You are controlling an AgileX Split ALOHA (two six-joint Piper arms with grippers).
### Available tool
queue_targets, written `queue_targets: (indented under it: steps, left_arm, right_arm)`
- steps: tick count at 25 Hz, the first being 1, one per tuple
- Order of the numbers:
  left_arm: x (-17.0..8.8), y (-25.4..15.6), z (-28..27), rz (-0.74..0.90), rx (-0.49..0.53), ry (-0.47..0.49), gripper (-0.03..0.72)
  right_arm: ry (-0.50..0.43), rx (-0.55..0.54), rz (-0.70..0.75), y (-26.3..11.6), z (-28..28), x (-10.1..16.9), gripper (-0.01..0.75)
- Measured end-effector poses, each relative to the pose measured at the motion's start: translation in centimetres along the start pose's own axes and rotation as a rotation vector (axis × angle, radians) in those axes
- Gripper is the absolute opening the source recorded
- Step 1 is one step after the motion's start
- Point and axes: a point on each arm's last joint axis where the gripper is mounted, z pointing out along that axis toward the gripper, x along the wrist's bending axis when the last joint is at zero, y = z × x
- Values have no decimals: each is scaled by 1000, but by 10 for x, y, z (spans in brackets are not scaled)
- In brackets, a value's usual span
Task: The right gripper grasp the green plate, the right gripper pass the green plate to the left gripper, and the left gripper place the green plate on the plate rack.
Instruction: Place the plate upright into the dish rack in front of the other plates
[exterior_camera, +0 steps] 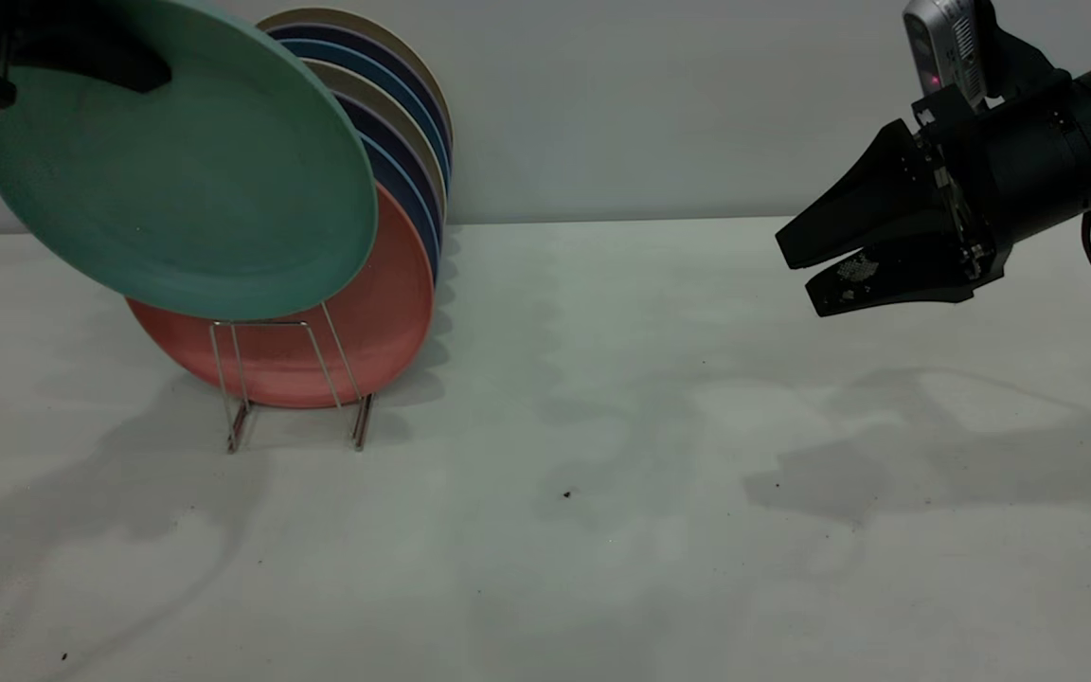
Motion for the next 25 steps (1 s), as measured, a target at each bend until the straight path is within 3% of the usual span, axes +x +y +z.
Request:
queue_targets:
  steps: [18, 25]
  left_arm:
    - [-15, -28, 55, -89, 35, -98, 132]
    - [-15, -29, 62, -167, 13, -76, 132]
  right_arm:
    - [-2, 8, -4, -1, 0, 0, 573]
    - [-2, 8, -4, -1, 0, 0, 573]
